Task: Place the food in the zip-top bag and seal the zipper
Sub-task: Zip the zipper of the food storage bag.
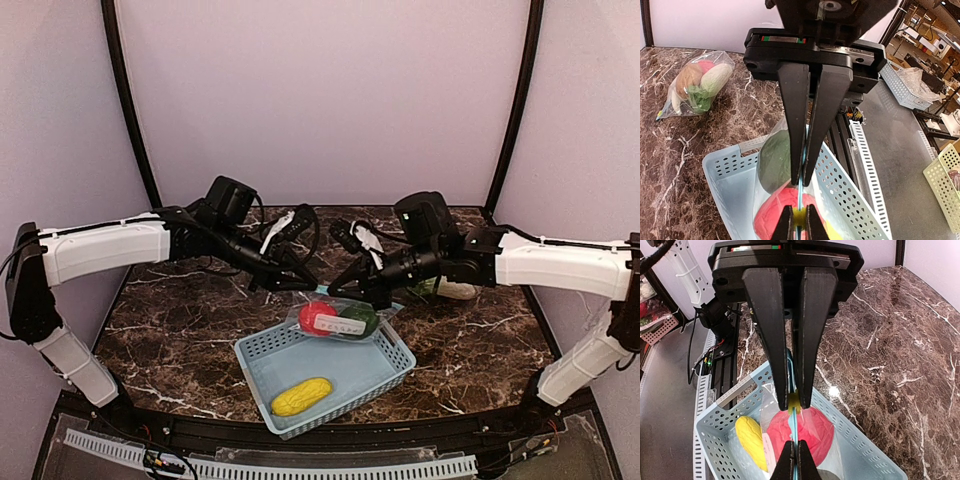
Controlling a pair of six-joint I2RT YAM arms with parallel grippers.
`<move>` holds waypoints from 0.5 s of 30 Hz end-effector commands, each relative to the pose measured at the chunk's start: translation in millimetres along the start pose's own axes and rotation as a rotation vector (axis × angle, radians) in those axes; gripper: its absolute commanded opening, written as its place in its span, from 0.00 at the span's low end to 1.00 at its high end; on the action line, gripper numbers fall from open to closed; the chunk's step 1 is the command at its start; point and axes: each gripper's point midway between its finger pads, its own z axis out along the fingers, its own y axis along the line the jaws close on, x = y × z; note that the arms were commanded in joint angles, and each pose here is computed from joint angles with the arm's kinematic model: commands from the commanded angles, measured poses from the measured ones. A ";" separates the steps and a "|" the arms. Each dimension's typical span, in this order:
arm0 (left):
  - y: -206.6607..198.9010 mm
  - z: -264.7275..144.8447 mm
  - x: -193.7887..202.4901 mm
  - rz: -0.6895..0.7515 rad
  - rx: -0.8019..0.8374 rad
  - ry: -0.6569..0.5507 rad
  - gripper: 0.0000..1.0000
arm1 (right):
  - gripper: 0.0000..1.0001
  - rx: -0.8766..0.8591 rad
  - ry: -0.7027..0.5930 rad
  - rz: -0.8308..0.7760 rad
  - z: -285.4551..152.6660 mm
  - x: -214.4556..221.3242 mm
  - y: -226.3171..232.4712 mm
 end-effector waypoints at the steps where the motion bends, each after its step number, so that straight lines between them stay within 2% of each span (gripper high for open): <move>1: -1.1 -18.3 13.0 -0.056 -0.035 0.055 0.01 | 0.00 0.075 0.012 -0.002 -18.2 4.2 -9.3; 15: 9.3 -35.8 12.7 -0.051 -0.089 0.063 0.01 | 0.00 0.175 0.016 0.011 -36.0 5.4 -23.6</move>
